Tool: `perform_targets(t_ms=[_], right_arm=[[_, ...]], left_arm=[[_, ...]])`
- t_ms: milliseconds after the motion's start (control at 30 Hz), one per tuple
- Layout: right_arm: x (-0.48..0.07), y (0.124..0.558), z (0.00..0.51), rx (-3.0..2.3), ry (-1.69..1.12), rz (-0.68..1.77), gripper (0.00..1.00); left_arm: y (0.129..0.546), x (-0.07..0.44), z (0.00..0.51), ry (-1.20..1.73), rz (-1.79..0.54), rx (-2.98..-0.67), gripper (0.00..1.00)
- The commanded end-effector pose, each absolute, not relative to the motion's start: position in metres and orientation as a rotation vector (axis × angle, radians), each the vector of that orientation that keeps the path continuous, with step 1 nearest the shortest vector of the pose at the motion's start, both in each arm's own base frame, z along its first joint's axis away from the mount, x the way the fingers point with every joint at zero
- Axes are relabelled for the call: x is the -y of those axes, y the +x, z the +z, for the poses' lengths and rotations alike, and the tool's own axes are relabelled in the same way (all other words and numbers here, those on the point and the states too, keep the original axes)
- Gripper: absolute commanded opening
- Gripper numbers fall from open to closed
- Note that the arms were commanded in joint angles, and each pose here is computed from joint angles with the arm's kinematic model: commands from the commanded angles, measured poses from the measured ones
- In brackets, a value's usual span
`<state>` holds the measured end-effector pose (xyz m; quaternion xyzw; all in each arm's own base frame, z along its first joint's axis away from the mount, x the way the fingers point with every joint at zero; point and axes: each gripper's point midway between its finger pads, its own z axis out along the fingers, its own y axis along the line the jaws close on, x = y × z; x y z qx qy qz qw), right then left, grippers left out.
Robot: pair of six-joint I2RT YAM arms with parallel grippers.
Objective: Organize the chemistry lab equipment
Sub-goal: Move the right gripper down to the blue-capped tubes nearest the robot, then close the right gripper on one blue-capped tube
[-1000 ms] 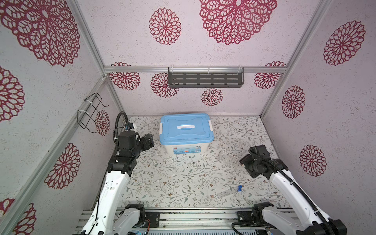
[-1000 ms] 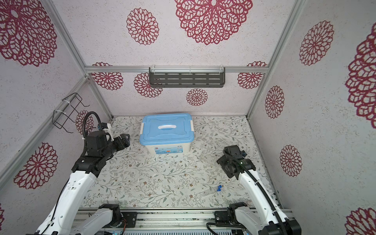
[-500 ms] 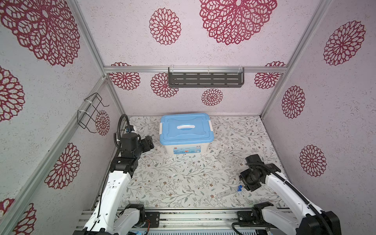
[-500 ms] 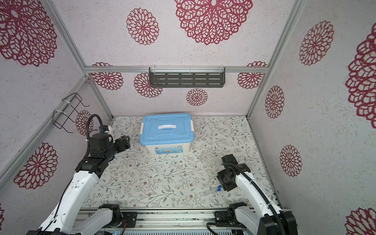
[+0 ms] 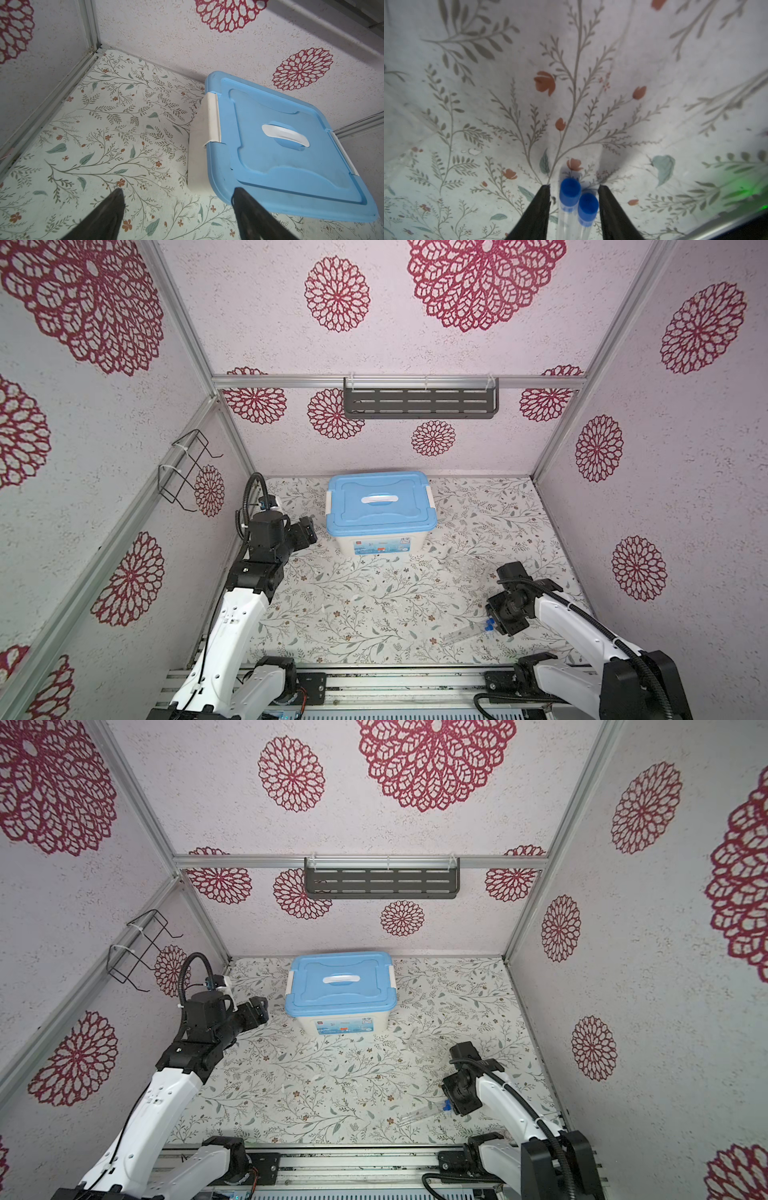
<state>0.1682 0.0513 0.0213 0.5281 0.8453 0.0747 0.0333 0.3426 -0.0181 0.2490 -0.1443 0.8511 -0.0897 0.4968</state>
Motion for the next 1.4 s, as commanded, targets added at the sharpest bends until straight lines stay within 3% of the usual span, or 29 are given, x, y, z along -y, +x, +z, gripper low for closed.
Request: perform_targets(t_ms=[0, 900, 1367], right_arm=[[-0.05, 0.172, 0.02, -2.568, 1.642, 0.221, 0.43], [-0.055, 0.172, 0.005, -2.547, 1.68, 0.26, 0.29], [-0.064, 0.176, 0.005, -2.573, 1.677, 0.295, 0.31]], left_arm=[[0.346, 0.019, 0.254, -0.334, -0.208, -2.037, 0.85], [0.345, 0.022, 0.25, -0.336, -0.228, -2.047, 0.85], [0.345, 0.022, 0.25, -0.335, -0.227, -2.046, 0.85]])
